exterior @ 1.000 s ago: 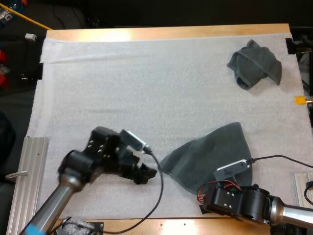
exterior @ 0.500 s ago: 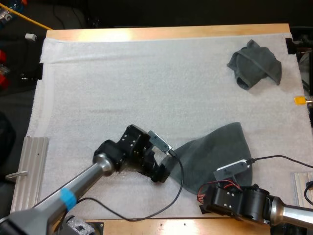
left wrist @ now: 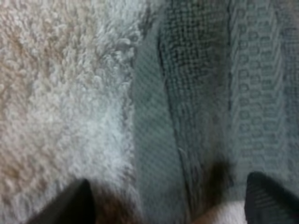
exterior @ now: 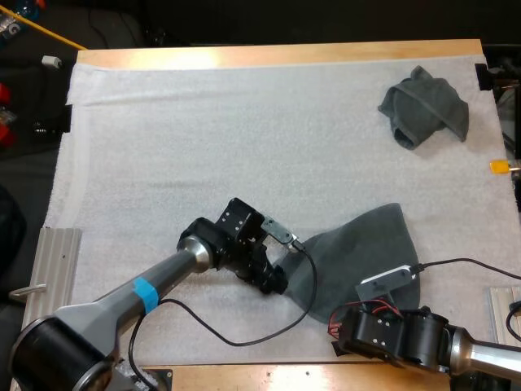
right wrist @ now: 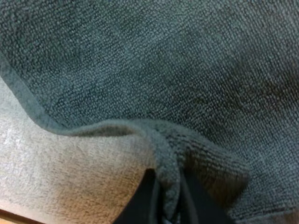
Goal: Pick towel from pile, fold and stack
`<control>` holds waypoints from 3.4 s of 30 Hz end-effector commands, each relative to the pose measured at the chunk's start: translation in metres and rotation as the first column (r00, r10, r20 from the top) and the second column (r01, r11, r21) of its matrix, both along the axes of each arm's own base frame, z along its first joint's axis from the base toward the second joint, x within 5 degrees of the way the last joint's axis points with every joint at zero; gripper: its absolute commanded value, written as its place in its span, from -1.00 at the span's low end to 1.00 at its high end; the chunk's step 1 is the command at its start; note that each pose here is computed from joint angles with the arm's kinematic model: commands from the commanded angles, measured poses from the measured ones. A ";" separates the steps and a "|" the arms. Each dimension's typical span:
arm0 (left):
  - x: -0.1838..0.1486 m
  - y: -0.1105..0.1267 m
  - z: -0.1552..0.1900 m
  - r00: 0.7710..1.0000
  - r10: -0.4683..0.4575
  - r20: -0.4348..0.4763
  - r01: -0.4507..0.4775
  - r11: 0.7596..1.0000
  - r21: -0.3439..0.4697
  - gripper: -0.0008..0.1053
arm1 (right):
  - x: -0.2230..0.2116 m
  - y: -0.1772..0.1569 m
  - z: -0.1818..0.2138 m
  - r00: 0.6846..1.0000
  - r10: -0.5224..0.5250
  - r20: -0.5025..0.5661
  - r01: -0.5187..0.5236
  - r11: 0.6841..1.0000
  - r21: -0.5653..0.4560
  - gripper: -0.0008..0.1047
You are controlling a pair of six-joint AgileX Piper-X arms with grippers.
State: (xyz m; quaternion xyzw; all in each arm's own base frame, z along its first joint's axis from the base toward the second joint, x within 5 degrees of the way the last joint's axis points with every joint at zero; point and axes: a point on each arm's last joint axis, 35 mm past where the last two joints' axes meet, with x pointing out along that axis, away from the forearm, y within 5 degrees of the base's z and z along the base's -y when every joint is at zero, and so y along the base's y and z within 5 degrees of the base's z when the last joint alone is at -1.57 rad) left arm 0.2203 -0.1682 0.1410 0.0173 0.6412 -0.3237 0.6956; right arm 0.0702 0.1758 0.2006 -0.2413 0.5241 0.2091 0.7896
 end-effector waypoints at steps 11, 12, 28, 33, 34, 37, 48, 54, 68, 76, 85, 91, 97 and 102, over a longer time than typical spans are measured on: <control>-0.002 -0.004 -0.001 0.999 -0.021 -0.044 0.019 0.999 -0.050 -0.73 | 0.000 -0.001 0.002 1.000 -0.002 0.010 0.001 1.000 0.005 -0.99; -0.002 -0.003 -0.001 0.999 -0.021 -0.046 0.019 0.999 -0.048 -0.82 | 0.000 -0.001 0.002 1.000 -0.002 0.010 0.001 1.000 0.005 -0.99; -0.024 0.012 0.111 0.994 -0.016 0.105 0.032 0.988 -0.149 -0.98 | 0.003 -0.012 0.058 0.980 -0.024 0.197 0.025 1.000 -0.007 -0.99; -0.050 0.030 0.181 0.990 0.034 0.137 -0.006 0.979 -0.206 -0.98 | 0.002 -0.017 0.111 0.960 0.024 0.280 -0.033 0.999 0.028 -0.99; -0.054 0.033 0.189 0.989 0.044 0.143 -0.012 0.977 -0.215 -0.98 | 0.002 -0.017 0.117 0.958 0.030 0.285 -0.041 0.999 0.034 -0.99; -0.066 0.041 0.220 0.983 0.071 0.169 -0.027 0.968 -0.251 -0.98 | 0.003 -0.017 0.141 0.952 0.026 0.305 -0.052 0.996 0.077 -0.99; -0.111 0.073 0.264 0.983 0.102 0.156 -0.061 0.966 -0.250 -0.98 | -0.003 -0.023 0.206 0.965 0.034 0.258 -0.099 0.965 0.244 -0.99; -0.128 0.085 0.265 0.988 0.100 0.121 -0.071 0.972 -0.226 -0.98 | -0.009 -0.023 0.213 0.984 0.106 0.140 -0.146 0.935 0.323 -0.99; -0.071 0.066 0.184 0.974 0.134 0.185 -0.126 0.991 -0.053 -0.98 | 0.028 0.022 0.138 0.979 0.047 0.197 -0.055 0.998 0.034 -0.99; -0.019 0.066 0.152 0.941 0.255 0.225 -0.240 0.966 -0.092 -0.98 | 0.097 0.028 0.083 0.980 -0.039 0.193 0.041 0.999 -0.007 -0.99; 0.035 0.071 0.110 0.935 0.320 0.150 -0.299 0.943 -0.145 -0.98 | 0.169 0.012 0.053 0.977 -0.193 0.085 0.176 0.968 0.180 -0.99; 0.060 0.066 0.077 0.933 0.342 0.112 -0.327 0.936 -0.131 -0.98 | 0.190 -0.007 0.036 0.953 -0.301 0.043 0.291 0.944 0.158 -0.99; 0.077 0.061 0.050 0.915 0.397 0.072 -0.385 0.913 -0.138 -0.98 | 0.206 -0.018 0.023 0.931 -0.364 0.028 0.357 0.923 0.144 -0.99; 0.084 0.058 0.045 0.908 0.408 0.091 -0.390 0.906 -0.164 -0.98 | 0.212 -0.015 0.014 0.940 -0.340 0.036 0.332 0.933 0.139 -0.99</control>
